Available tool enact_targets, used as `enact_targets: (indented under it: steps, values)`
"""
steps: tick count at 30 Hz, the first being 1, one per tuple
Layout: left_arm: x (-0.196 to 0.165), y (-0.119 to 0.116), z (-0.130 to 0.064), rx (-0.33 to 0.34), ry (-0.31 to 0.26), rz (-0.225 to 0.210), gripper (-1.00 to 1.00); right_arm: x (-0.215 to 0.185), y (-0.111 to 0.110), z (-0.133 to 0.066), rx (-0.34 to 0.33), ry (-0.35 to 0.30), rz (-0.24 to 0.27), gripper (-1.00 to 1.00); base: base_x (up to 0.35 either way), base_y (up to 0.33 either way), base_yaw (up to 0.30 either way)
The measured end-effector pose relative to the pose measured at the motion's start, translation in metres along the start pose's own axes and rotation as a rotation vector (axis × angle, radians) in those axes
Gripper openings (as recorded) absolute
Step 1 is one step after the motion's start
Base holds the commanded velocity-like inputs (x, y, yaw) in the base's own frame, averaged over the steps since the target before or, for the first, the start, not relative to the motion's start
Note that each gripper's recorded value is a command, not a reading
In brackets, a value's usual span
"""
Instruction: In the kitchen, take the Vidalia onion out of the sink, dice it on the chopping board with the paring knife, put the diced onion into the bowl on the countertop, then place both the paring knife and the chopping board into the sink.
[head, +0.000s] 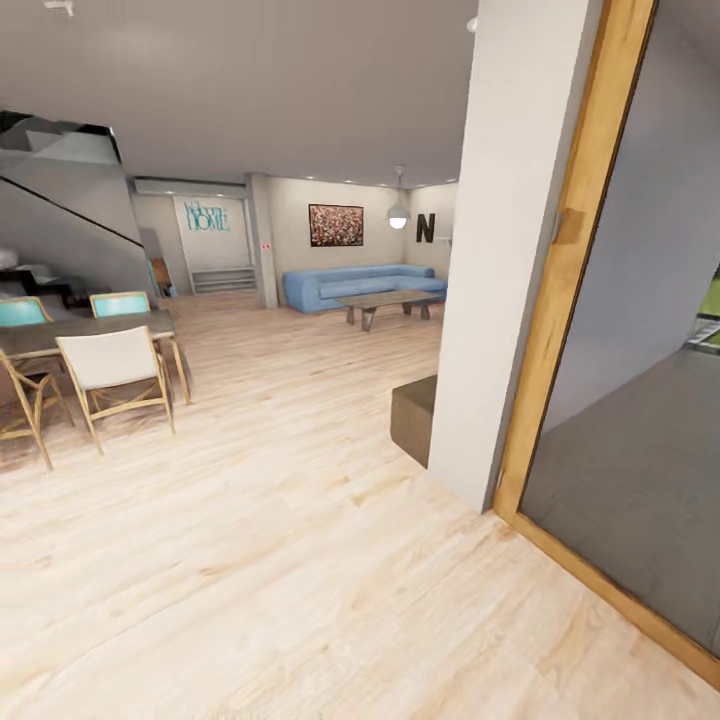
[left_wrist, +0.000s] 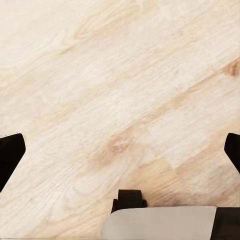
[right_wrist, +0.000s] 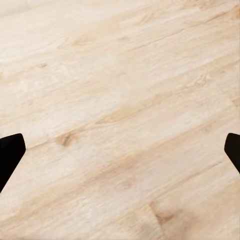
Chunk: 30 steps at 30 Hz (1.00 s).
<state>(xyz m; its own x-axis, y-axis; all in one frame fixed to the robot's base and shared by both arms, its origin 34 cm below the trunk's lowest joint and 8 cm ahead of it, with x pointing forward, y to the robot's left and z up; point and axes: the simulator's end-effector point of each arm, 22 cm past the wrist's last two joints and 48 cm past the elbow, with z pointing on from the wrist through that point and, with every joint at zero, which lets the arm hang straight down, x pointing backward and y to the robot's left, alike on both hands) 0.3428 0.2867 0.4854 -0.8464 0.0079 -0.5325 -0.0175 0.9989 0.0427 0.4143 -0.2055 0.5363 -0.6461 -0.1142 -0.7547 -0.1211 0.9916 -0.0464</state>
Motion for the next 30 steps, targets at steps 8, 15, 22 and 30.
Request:
enact_targets:
  steps: [8, 15, 22, 30]
  values:
    - [0.0005, 0.0005, -0.0003, -0.001, 0.001, 0.000, 1.00, 0.0014, 0.0005, -0.0006, -0.001, 0.003, 0.000, 1.00, 0.232, -0.095, 0.274]
    - [0.0005, 0.0010, -0.0003, -0.001, 0.001, 0.001, 1.00, 0.0014, 0.0005, -0.0006, -0.001, 0.002, 0.000, 1.00, 0.310, -0.008, 0.274]
    - [0.0006, 0.0009, -0.0001, -0.001, 0.001, 0.001, 1.00, 0.0014, 0.0018, -0.0004, -0.002, 0.003, 0.001, 1.00, 0.180, 0.000, 0.274]
    - [0.0005, 0.0006, 0.0000, 0.000, 0.001, 0.002, 1.00, 0.0014, 0.0049, -0.0004, -0.005, 0.004, 0.004, 1.00, 0.013, 0.000, 0.275]
